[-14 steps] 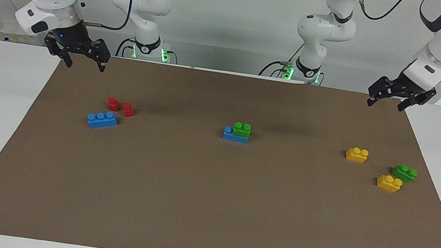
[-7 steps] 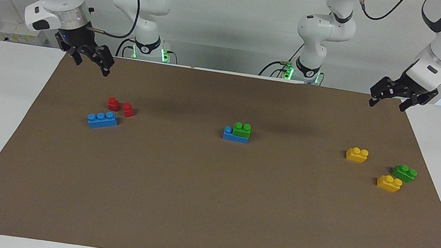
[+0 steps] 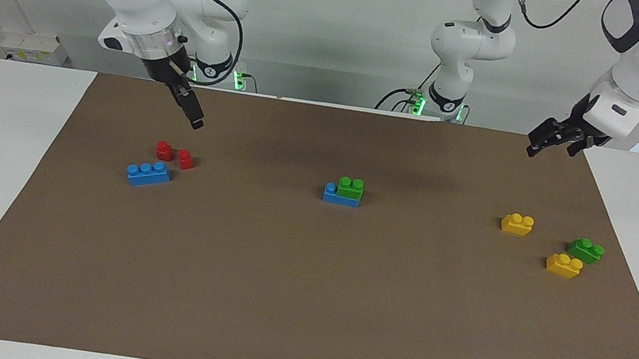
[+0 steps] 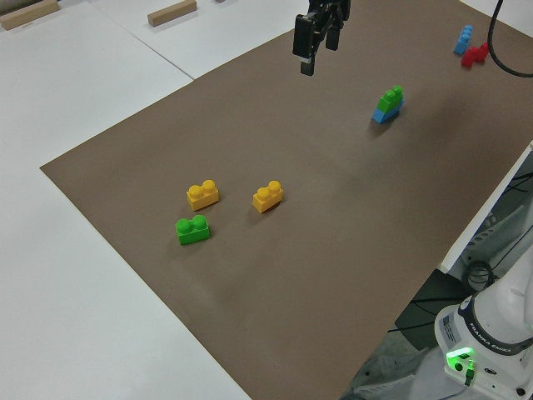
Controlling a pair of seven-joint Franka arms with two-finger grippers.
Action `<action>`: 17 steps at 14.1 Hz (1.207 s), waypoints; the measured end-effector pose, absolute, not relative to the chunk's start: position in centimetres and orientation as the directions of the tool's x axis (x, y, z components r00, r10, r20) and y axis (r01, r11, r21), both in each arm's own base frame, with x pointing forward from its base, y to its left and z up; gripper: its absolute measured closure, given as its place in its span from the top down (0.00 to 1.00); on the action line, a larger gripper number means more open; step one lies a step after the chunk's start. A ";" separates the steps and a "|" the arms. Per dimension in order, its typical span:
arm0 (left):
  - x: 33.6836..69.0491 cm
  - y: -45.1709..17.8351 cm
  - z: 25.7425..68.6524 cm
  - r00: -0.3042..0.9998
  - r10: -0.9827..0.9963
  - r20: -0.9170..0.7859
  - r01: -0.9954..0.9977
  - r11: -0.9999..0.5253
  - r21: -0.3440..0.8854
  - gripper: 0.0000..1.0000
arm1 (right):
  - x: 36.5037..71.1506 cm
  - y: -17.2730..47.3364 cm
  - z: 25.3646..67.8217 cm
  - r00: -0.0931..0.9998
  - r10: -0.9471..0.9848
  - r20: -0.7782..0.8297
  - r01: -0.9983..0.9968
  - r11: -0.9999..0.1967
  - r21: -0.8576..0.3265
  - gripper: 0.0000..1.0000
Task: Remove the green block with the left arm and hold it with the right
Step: 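Move the left gripper while the right gripper approaches the joined bricks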
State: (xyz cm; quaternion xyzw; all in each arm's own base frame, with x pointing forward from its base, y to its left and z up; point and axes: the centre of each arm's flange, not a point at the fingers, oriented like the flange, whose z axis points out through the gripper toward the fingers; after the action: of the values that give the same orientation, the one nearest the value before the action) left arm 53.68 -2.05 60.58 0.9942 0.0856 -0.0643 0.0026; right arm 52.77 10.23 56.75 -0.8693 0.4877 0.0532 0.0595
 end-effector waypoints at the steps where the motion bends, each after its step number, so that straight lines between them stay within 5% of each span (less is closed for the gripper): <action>1: 53.3 -3.5 60.3 0.968 0.215 -0.127 0.215 -0.977 -0.016 1.00 | 52.6 11.3 56.3 0.458 -0.871 -0.177 -0.888 -0.456 -0.051 1.00; 6: 52.0 -10.0 58.3 0.887 0.457 -0.066 0.456 -0.889 -0.030 1.00 | 53.0 15.0 52.4 0.198 -0.934 -0.298 -0.976 -0.215 0.025 1.00; 11: 49.2 -17.2 56.1 0.613 0.790 -0.013 0.790 -0.613 0.005 1.00 | 53.3 20.0 45.4 0.167 -0.916 -0.366 -0.982 -0.186 0.017 1.00; 17: 46.4 -22.8 53.3 0.360 0.933 -0.013 0.933 -0.359 0.012 1.00 | 52.7 25.5 40.9 0.056 -0.901 -0.430 -0.998 -0.054 -0.018 1.00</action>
State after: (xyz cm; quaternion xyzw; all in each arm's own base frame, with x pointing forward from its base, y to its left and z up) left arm 46.44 -22.78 53.34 0.8245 0.5659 -0.0022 0.0086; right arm 52.72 25.55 40.90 -0.7093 0.6695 0.1541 0.1579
